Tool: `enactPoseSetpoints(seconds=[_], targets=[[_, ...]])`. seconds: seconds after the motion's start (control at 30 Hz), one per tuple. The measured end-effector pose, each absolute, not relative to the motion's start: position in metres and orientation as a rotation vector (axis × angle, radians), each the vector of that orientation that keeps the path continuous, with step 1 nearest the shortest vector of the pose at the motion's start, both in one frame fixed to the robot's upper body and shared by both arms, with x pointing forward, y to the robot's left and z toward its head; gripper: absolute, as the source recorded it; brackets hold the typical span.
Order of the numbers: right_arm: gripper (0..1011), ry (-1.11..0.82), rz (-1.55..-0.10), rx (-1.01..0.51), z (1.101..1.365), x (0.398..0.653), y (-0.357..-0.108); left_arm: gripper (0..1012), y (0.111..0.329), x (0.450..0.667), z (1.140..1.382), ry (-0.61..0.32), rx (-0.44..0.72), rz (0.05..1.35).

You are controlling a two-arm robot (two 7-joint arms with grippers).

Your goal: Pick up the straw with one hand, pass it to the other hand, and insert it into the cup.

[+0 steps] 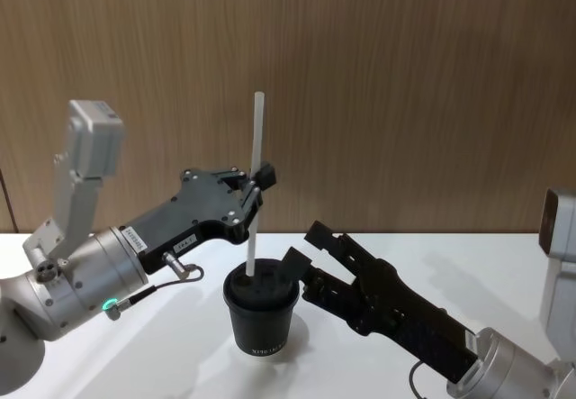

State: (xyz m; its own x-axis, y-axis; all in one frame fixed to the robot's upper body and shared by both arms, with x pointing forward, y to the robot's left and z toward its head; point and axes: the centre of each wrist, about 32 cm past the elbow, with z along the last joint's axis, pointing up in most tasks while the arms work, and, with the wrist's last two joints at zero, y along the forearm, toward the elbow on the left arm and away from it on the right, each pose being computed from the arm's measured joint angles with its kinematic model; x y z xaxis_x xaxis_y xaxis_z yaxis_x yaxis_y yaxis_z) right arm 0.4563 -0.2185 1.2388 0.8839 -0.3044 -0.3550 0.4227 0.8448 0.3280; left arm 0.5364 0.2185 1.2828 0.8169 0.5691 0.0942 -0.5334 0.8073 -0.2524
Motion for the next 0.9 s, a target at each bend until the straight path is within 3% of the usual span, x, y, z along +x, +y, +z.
enactPoseSetpoints(seconds=[0.37, 0.9], targets=[[1001, 0.297, -0.39, 0.411, 1.239, 0.456, -0.219, 5, 0.211, 0.538, 1.282, -0.264, -0.124, 0.709], [1001, 0.297, -0.39, 0.412, 1.239, 0.456, -0.219, 4, 0.203, 0.542, 1.274, -0.293, -0.097, 0.749]])
